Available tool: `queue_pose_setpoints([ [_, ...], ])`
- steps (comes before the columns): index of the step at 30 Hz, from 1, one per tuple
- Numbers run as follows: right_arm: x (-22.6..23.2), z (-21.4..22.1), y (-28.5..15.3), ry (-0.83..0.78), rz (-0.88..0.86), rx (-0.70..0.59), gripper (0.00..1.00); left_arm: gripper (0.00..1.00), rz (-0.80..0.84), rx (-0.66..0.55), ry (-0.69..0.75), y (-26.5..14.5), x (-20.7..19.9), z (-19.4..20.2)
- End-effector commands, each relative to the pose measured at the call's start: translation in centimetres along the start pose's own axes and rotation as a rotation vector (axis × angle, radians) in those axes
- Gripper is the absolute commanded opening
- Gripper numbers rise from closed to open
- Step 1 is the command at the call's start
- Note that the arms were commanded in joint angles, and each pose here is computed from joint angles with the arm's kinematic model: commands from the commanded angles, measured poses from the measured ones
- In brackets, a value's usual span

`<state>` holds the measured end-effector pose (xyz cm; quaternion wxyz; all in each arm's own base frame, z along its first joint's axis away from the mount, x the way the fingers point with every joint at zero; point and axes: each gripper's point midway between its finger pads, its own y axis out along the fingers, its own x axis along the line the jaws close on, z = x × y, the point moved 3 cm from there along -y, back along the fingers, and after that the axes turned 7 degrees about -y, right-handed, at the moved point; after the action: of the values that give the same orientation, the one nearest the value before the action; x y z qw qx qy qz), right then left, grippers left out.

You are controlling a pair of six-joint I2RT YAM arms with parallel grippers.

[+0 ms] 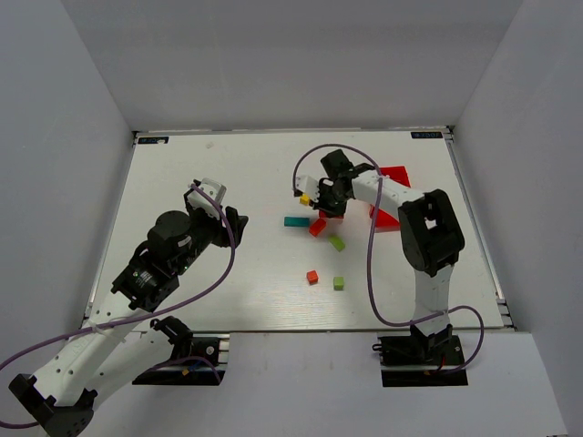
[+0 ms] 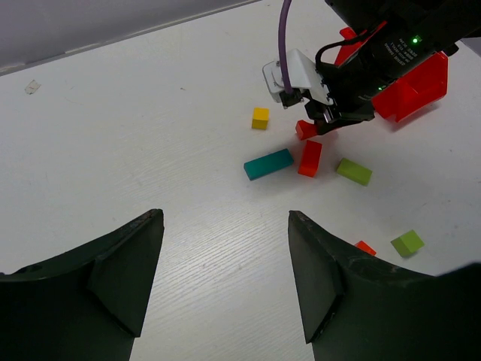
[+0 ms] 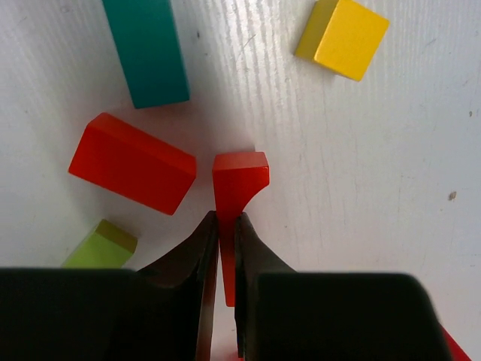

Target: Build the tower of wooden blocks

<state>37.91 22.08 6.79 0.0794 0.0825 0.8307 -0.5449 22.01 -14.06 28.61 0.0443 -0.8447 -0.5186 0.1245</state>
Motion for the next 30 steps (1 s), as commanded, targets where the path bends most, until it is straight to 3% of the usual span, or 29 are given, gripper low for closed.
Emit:
queue_pose_setpoints([
  [1,0.2,-0.7,-1.9,-0.045,-0.001,-0.04,0.0,0.77,0.005,0.0,0.005,0.0,0.0,0.1],
  [19,2.3,-1.7,-2.2,-0.119,-0.056,-0.08,0.0,0.77,-0.004,-0.002,0.005,0.0,0.1,0.0],
  [30,6.8,-2.4,-1.5,-0.22,-0.203,-0.054,0.0,0.77,-0.004,-0.002,0.005,0.0,0.1,0.0],
])
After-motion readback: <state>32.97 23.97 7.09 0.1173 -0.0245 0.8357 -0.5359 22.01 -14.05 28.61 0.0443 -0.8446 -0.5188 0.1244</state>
